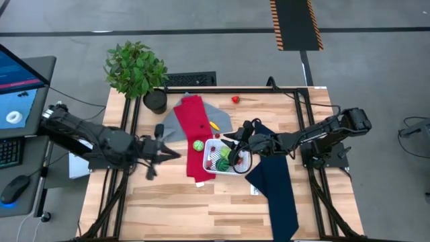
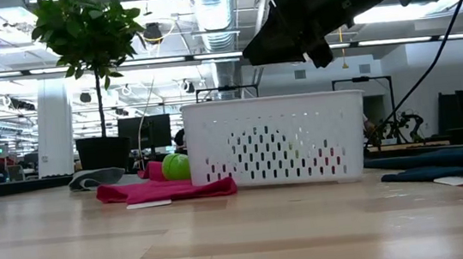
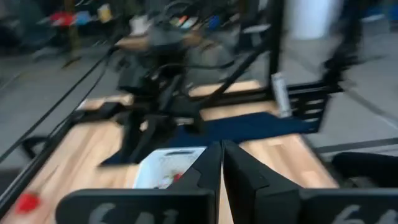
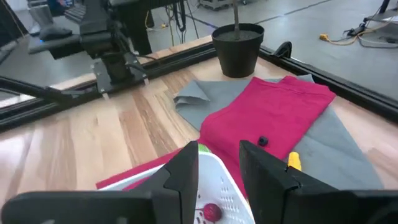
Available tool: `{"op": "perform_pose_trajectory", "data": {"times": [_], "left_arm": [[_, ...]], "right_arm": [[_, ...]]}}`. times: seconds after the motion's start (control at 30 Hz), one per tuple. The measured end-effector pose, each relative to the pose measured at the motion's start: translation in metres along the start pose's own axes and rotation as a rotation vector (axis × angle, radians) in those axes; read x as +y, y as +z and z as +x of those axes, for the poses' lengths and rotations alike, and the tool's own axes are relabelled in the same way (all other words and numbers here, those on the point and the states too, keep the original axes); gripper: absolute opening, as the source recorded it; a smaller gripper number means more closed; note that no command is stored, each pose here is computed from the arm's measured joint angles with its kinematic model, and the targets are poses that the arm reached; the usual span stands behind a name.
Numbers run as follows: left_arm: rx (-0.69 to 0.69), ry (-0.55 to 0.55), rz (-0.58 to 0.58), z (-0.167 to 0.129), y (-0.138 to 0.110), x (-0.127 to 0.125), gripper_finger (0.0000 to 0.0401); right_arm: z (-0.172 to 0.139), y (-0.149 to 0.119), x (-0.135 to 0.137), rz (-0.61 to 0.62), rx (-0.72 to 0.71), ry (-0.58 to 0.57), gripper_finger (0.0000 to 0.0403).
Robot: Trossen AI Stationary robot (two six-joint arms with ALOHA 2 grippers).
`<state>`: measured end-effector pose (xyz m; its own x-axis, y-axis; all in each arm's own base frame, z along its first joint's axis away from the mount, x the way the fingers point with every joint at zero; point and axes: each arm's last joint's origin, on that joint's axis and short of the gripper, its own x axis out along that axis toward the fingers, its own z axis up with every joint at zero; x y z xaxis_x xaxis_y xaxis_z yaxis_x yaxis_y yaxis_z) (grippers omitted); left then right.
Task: Pick and placing Produce into tupperware
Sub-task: Put the strawberry into the white bin
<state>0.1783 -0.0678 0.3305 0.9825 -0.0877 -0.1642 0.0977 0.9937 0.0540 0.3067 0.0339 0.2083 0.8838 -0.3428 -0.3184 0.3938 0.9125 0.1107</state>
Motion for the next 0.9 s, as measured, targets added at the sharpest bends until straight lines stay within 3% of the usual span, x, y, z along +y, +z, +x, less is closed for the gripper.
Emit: {"op": "perform_pose_trajectory", "data": {"times": [0.07, 0.17, 0.27, 0.37, 0.47, 0.57, 0.67, 0.9], "left_arm": [[-0.032, -0.01, 0.014, -0.012, -0.007, 0.007, 0.0006], [-0.048, 0.106, 0.034, -0.024, -0.024, 0.019, 0.0006], [-0.086, 0.174, 0.033, -0.031, -0.043, 0.028, 0.0006], [-0.127, 0.163, 0.023, -0.033, -0.061, 0.032, 0.0006], [-0.145, 0.198, 0.016, -0.035, -0.074, 0.036, 0.0006], [-0.15, 0.264, -0.01, -0.034, -0.083, 0.04, 0.0006], [-0.137, 0.309, -0.017, -0.032, -0.087, 0.042, 0.0006], [-0.157, 0.337, -0.025, -0.032, -0.085, 0.045, 0.0006]], "right_arm": [[-0.002, 0.003, 0.0, -0.093, -0.011, 0.003, 0.0137], [-0.013, 0.019, -0.003, -0.231, -0.071, 0.005, 0.0139], [-0.023, 0.036, -0.011, -0.212, -0.134, -0.008, 0.0139], [-0.034, 0.054, -0.027, -0.13, -0.192, -0.045, 0.0137], [-0.044, 0.066, -0.039, -0.124, -0.21, -0.078, 0.0137], [-0.052, 0.063, -0.044, -0.099, -0.154, -0.089, 0.0137], [-0.056, 0.066, -0.051, -0.085, -0.168, -0.188, 0.0137], [-0.039, 0.053, -0.064, -0.215, -0.055, -0.319, 0.0135]]}}
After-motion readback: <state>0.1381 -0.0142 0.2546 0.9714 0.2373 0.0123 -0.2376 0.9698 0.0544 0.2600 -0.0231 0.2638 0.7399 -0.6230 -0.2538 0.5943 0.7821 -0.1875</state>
